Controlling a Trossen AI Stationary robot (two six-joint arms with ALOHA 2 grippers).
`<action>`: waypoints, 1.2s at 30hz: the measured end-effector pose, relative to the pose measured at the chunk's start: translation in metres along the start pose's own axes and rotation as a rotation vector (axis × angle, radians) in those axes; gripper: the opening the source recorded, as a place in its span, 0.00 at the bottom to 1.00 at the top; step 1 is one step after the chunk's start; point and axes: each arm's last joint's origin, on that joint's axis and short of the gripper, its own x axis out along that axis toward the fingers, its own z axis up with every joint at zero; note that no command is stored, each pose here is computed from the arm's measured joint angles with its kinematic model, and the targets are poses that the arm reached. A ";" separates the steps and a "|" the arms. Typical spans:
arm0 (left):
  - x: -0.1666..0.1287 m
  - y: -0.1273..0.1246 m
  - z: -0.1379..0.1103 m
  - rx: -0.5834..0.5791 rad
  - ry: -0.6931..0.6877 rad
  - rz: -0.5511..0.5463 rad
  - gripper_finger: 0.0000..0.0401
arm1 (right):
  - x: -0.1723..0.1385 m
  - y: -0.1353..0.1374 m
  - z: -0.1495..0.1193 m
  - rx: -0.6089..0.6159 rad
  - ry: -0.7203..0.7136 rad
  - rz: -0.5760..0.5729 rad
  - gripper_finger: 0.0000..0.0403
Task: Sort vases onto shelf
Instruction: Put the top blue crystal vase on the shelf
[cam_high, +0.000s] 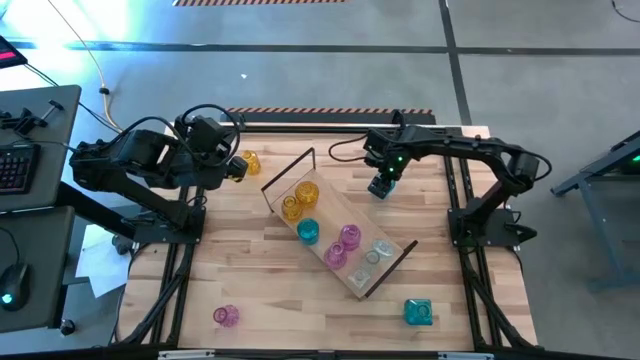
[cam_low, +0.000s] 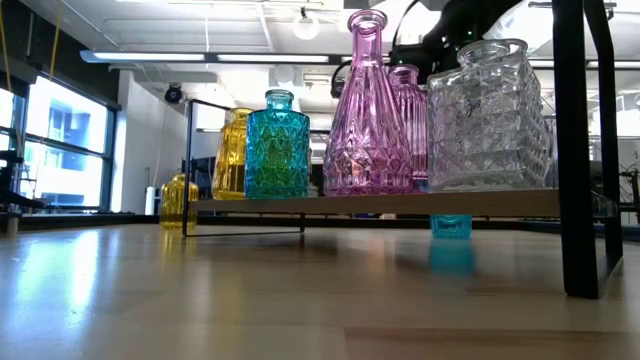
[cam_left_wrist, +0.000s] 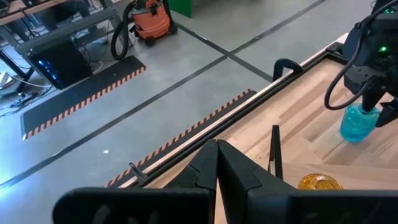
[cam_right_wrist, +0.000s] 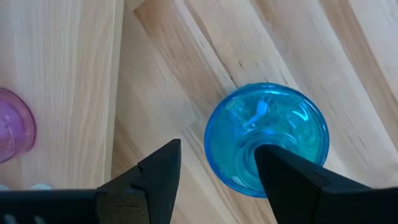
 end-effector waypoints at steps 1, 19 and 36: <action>0.000 0.000 0.000 0.000 0.000 0.000 0.00 | 0.001 0.000 0.000 0.000 -0.004 0.002 0.51; 0.000 0.000 0.000 0.000 -0.001 0.001 0.00 | 0.002 -0.010 0.005 -0.060 -0.046 -0.013 0.04; 0.000 0.000 0.000 -0.001 0.000 0.000 0.00 | -0.060 0.044 0.025 -0.342 -0.132 0.006 0.01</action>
